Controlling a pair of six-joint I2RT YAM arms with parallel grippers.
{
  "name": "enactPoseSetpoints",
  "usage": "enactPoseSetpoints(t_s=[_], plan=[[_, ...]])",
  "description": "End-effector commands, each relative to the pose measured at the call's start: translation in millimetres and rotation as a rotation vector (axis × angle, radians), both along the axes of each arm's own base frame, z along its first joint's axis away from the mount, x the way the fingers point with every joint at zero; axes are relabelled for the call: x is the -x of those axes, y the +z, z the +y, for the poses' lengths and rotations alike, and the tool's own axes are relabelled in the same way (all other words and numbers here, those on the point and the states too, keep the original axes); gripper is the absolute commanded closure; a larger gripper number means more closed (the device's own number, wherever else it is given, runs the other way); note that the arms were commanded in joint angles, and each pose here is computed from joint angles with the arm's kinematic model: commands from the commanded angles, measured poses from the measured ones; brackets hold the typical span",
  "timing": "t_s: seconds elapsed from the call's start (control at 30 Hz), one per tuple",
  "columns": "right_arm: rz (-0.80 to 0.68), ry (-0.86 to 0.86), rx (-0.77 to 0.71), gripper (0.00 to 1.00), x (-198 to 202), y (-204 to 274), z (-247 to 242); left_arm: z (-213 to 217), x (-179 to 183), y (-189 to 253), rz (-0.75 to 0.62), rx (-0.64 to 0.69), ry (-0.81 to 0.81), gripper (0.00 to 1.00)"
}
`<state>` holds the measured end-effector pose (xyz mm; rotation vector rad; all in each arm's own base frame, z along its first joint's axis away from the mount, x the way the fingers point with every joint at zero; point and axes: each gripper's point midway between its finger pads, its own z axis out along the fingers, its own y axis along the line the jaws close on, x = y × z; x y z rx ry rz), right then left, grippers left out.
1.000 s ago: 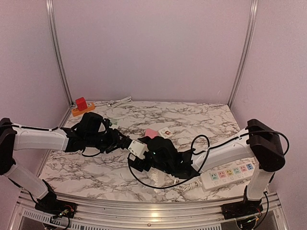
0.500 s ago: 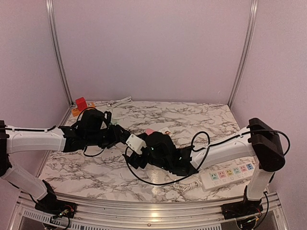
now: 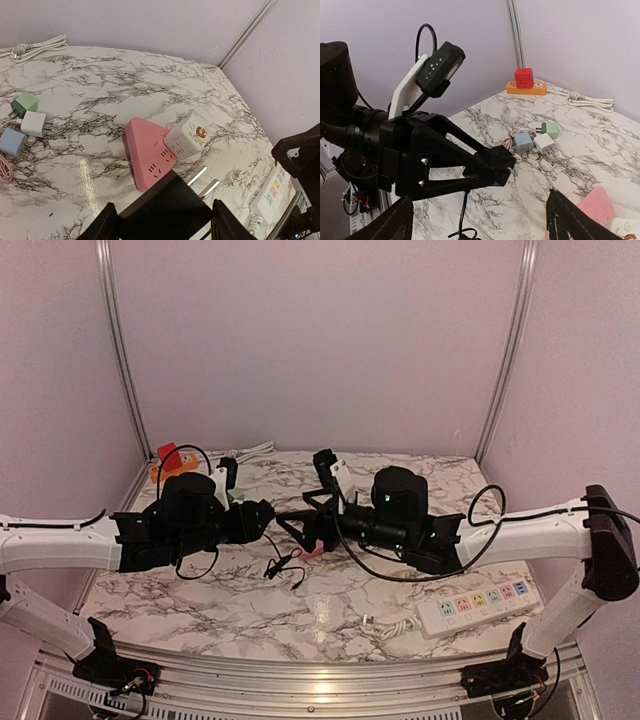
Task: Insert the plug
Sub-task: Pick up the plug and the socket.
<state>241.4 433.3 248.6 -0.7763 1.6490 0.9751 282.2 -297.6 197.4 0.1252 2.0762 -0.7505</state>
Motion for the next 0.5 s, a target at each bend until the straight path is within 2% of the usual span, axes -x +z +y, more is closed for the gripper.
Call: enactPoseSetpoints(t_s=[0.0,0.13,0.3,0.47], plan=[[0.100,0.017,-0.130,0.13,8,48,-9,6,2,23,-0.191,-0.072,-0.005,0.72],[0.204,-0.027,-0.173,0.13,-4,57,-23,2,15,35,-0.303,-0.085,-0.064,0.72],[0.363,-0.019,-0.156,0.15,-22,51,-33,-5,35,40,-0.482,-0.218,-0.164,0.71],[0.390,0.078,-0.079,0.17,-12,50,-23,-21,58,39,-0.626,-0.361,-0.275,0.73]])
